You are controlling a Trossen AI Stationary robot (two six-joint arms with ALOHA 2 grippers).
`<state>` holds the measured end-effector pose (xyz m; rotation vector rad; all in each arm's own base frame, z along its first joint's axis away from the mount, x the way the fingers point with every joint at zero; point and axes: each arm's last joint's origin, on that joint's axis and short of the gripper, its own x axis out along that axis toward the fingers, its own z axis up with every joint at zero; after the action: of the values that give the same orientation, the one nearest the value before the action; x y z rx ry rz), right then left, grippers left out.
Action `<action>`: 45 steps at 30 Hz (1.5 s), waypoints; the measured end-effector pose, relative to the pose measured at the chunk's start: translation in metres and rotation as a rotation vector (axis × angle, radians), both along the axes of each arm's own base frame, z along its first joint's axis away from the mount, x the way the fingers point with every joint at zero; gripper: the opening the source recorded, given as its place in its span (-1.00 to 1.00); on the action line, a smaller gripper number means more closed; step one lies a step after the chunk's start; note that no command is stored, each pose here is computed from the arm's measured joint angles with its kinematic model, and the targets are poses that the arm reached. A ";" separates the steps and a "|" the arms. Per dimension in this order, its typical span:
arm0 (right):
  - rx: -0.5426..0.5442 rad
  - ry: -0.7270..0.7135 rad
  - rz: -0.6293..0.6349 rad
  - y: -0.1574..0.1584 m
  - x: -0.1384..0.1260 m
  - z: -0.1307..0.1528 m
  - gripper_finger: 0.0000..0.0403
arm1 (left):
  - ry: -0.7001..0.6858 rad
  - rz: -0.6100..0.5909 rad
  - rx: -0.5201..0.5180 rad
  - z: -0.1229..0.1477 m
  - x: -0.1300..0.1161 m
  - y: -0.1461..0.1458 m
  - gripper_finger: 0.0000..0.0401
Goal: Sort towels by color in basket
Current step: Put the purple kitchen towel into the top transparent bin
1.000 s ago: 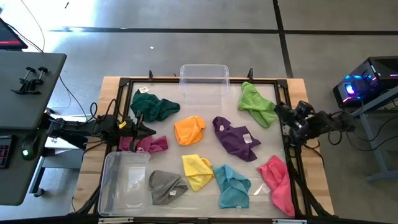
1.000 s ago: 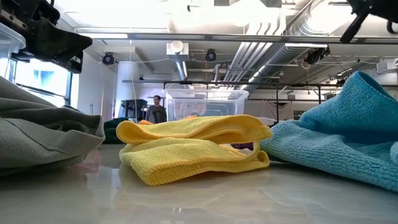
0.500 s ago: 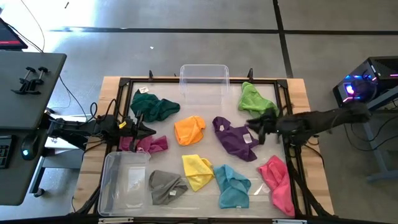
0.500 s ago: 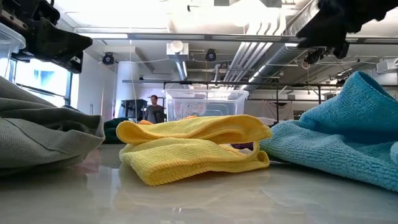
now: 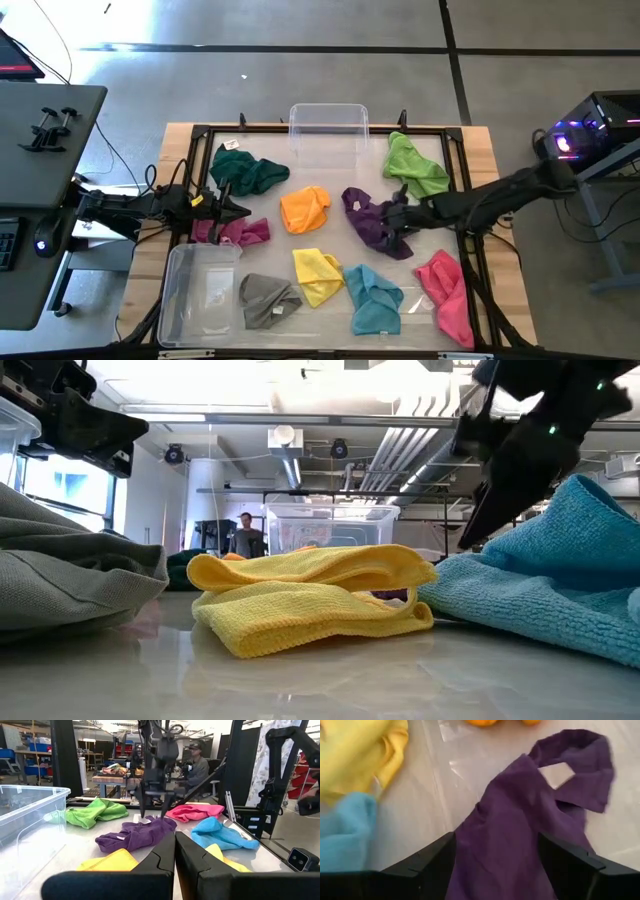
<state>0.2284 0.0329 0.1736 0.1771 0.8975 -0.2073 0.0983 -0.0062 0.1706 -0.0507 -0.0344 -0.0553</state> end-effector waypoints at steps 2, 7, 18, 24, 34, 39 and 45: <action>-0.012 0.026 0.004 -0.001 0.006 -0.010 0.36 | 0.001 0.000 0.000 0.000 0.000 0.000 -1.00; -0.023 0.076 -0.011 -0.003 0.017 -0.033 0.26 | 0.001 0.000 0.000 0.000 0.000 0.000 -1.00; 0.026 0.129 -0.127 -0.006 0.027 -0.061 -0.63 | 0.000 0.000 0.000 0.000 0.000 0.000 -1.00; 0.089 0.074 -0.158 -0.005 0.028 -0.049 -0.90 | 0.001 0.000 0.000 0.000 0.000 0.000 -1.00; 0.133 0.033 -0.282 -0.013 0.053 0.014 -0.90 | 0.003 0.000 0.000 0.000 0.000 0.000 -1.00; 0.131 -0.023 -0.298 -0.023 0.073 0.068 -0.90 | 0.004 0.000 0.000 0.000 0.000 0.000 -1.00; 0.175 -0.104 -0.326 -0.046 0.084 0.137 -0.90 | 0.001 0.000 0.000 0.000 0.000 0.000 -1.00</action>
<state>0.3119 -0.0132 0.3104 0.4940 0.7797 -0.4182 0.0983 -0.0061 0.1704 -0.0507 -0.0332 -0.0551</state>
